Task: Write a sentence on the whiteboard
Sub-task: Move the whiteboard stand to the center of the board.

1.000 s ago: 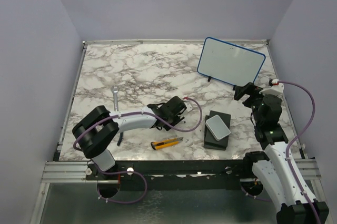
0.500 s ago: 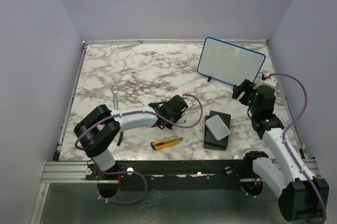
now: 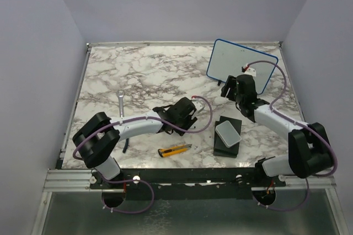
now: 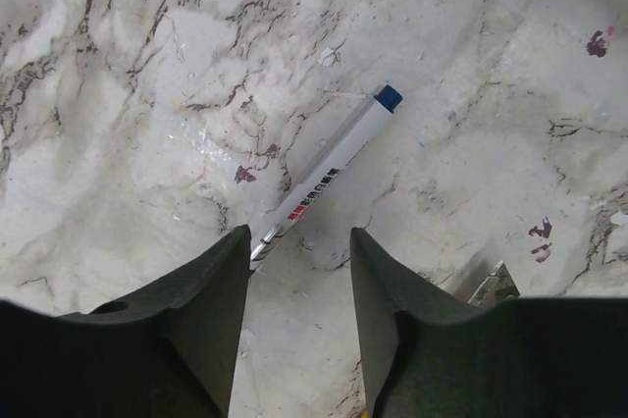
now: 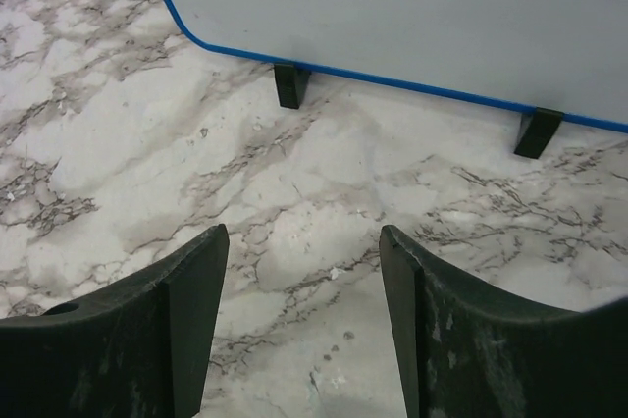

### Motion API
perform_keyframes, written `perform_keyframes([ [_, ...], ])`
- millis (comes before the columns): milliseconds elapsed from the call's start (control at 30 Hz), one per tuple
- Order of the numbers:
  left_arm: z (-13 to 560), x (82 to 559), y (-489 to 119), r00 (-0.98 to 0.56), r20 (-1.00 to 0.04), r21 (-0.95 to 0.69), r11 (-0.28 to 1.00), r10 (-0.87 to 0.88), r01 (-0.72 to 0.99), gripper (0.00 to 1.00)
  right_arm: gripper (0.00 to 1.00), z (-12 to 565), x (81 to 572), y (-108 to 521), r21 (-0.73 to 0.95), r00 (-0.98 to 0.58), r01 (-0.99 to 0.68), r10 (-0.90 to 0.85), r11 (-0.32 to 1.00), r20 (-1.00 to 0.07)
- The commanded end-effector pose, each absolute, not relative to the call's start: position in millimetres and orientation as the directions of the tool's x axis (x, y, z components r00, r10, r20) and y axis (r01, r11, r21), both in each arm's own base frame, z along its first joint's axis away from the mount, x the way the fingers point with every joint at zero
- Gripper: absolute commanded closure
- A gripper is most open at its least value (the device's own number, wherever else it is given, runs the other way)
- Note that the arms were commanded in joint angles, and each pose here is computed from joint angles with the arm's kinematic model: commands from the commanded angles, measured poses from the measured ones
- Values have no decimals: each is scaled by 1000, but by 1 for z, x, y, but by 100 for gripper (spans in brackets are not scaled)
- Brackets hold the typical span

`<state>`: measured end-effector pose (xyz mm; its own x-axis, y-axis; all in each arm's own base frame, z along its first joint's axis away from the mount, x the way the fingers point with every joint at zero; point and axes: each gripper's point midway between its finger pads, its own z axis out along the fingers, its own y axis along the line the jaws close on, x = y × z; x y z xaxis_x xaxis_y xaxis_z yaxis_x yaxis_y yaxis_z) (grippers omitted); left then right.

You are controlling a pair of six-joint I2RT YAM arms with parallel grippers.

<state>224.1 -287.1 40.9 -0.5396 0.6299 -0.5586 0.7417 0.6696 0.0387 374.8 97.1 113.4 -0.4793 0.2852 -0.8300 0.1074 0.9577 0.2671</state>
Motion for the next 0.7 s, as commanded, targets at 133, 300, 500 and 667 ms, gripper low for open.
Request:
perform_keyframes([
  [133,88,237,-292,-524,-675,-31,689,519,724,46,36,98,424,123,238,-472,129,271,963,-839],
  [300,107,257,-274,-547,-714,-51,747,437,662,45,43,81,442,129,196,-500,140,240,971,-832],
  [500,128,275,-257,-549,-758,-77,787,352,612,44,50,63,457,129,149,-519,179,222,973,-826],
  [667,135,279,-252,-544,-771,-83,796,330,600,44,53,48,465,125,106,-537,225,214,968,-816],
])
